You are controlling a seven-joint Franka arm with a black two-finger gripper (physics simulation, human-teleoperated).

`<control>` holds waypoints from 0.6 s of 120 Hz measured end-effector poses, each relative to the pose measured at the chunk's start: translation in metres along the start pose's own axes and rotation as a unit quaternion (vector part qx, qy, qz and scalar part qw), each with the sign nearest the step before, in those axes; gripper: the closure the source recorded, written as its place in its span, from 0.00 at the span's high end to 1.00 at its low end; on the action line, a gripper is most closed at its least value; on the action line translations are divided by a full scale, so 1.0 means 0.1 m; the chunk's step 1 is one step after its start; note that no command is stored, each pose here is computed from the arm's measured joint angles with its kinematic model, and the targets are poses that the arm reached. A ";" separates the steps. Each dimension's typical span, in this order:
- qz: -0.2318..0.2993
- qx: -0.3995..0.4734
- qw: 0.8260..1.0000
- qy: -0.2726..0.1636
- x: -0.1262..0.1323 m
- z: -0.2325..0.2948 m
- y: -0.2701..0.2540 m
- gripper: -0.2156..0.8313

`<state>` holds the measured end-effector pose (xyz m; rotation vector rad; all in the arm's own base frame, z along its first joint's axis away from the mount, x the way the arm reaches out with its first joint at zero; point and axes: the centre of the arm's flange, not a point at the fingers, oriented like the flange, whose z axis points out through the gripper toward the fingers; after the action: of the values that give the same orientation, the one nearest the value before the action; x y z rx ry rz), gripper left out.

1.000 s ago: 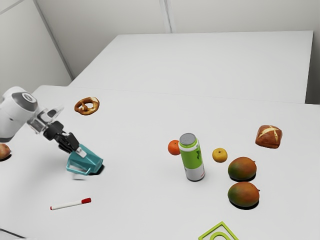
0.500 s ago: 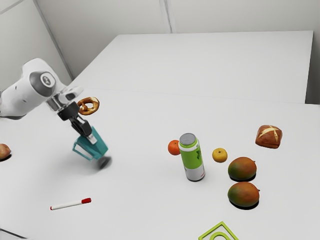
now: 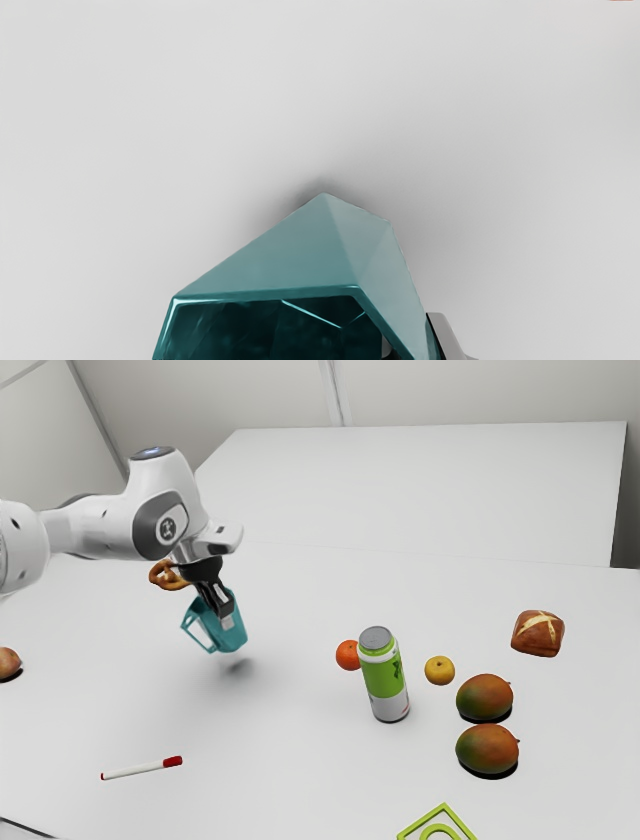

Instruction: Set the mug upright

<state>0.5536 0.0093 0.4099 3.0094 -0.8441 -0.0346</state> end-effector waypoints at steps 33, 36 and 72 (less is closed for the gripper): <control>-0.063 0.034 0.997 0.011 -0.08 0.21 -0.05 0.05; -0.069 0.035 0.997 0.011 -0.09 0.24 -0.05 0.05; -0.107 0.042 0.993 0.013 -0.05 0.40 0.04 0.05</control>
<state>0.5467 0.0079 0.3703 3.1580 -0.5292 0.0394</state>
